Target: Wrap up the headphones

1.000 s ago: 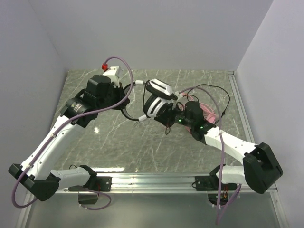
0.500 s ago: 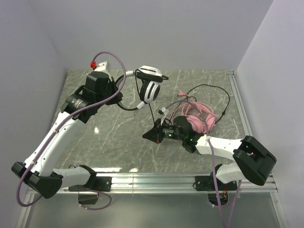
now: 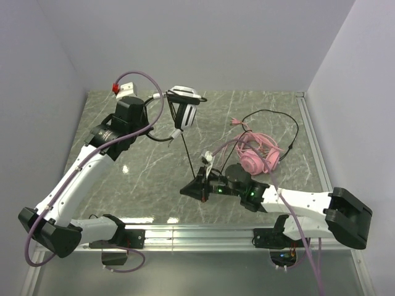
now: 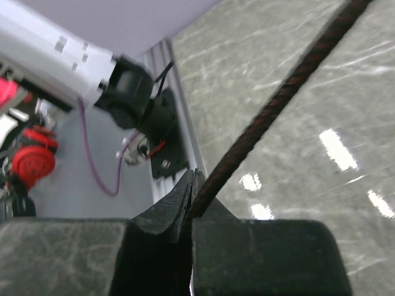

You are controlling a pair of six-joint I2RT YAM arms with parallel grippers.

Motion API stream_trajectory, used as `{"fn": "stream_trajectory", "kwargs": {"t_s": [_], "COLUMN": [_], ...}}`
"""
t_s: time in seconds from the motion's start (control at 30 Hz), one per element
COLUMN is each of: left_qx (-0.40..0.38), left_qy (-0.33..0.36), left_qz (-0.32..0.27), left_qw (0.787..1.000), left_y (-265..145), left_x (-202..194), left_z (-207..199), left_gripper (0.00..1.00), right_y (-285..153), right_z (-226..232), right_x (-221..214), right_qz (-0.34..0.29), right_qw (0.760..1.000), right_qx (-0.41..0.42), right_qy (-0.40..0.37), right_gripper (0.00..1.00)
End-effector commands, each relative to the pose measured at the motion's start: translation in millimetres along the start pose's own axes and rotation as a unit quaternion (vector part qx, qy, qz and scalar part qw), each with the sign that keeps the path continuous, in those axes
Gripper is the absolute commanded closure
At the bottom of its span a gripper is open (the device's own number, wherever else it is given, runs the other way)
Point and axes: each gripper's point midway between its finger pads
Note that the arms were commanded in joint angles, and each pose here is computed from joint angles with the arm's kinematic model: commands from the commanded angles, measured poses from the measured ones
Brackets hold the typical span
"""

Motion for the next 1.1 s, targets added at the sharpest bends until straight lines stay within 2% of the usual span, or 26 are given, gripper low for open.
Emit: {"fn": "stream_trajectory", "kwargs": {"t_s": [0.0, 0.47, 0.77, 0.87, 1.07], "left_qx": [0.014, 0.069, 0.075, 0.079, 0.106], "left_qy": [-0.067, -0.048, -0.039, -0.041, -0.047], "left_qz": [-0.095, -0.057, -0.039, -0.037, -0.052], "left_qw": [0.993, 0.995, 0.996, 0.995, 0.992], "left_y": [1, 37, 46, 47, 44], "left_x": [46, 10, -1, -2, 4], "left_z": [4, 32, 35, 36, 48], "left_gripper": [1.00, 0.99, 1.00, 0.99, 1.00], "right_y": [-10, -33, -45, -43, -43], "right_z": [12, 66, 86, 89, 94], "right_x": [-20, -61, -53, -50, -73], "right_qz": [0.021, 0.082, 0.062, 0.074, 0.130], "right_qw": [0.999, 0.988, 0.985, 0.985, 0.979], "right_qx": [0.003, 0.075, 0.097, 0.092, 0.109], "right_qy": [-0.031, -0.103, -0.126, -0.129, -0.110], "right_gripper": [1.00, 1.00, 1.00, 1.00, 1.00]}}
Point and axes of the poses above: each gripper's point midway between its finger pads, its own y axis out along the fingers, its own z axis along the line the jaws close on, x = y × z, and after that the axes turned 10 degrees about y, right-handed
